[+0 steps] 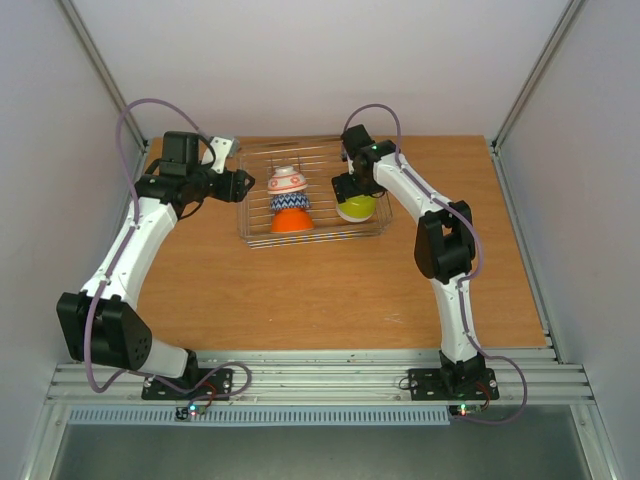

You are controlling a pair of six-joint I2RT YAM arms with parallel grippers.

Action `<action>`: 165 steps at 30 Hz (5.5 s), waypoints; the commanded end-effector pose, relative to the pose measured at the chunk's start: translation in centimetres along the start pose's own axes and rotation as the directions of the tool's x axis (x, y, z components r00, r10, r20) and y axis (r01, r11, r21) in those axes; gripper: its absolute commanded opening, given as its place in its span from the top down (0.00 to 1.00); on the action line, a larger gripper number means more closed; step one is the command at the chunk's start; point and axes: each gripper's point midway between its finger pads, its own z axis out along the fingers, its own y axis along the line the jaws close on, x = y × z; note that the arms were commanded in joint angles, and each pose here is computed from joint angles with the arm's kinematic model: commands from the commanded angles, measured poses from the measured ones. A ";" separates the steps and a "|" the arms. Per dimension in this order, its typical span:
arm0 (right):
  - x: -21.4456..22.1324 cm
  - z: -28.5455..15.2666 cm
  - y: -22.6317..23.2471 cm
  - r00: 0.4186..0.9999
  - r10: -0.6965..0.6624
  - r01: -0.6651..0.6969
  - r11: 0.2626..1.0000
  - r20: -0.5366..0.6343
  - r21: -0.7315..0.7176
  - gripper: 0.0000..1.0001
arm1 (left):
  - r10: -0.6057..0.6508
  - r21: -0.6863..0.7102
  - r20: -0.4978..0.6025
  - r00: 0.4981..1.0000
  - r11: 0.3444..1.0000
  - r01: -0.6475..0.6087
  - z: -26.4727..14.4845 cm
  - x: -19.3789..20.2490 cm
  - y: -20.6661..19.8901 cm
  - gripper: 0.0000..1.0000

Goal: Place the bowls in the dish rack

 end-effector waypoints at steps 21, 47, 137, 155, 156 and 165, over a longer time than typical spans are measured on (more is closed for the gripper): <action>1.1 0.1 -0.6 0.999 -0.015 0.017 0.999 -0.035 0.051 0.88 | 0.017 -0.002 0.016 1.000 1.000 -0.017 0.4 -0.3 0.2 0.29; 0.2 -3.1 2.5 0.941 -0.331 0.300 0.911 0.065 0.283 0.28 | 0.019 0.007 0.024 1.000 1.000 -0.019 0.1 -0.4 -0.1 0.29; -4.2 -6.6 -1.0 0.916 -0.398 0.326 0.679 -0.042 0.658 0.90 | 0.028 0.013 0.045 0.999 1.000 -0.029 -0.4 -0.8 -0.4 0.29; -9.0 -0.9 2.9 0.875 -0.476 0.345 0.736 0.084 0.582 0.89 | 0.031 0.000 0.037 0.999 1.000 -0.031 -0.2 -0.6 -0.1 0.29; -9.0 -0.4 3.1 0.876 -0.475 0.346 0.742 0.086 0.574 0.89 | 0.030 0.002 0.037 0.999 1.000 -0.030 -0.2 -0.6 -0.1 0.29; -7.3 3.9 3.9 0.876 -0.481 0.393 0.751 0.033 0.530 0.89 | 0.030 0.001 0.036 0.999 1.000 -0.030 -0.2 -0.6 -0.1 0.29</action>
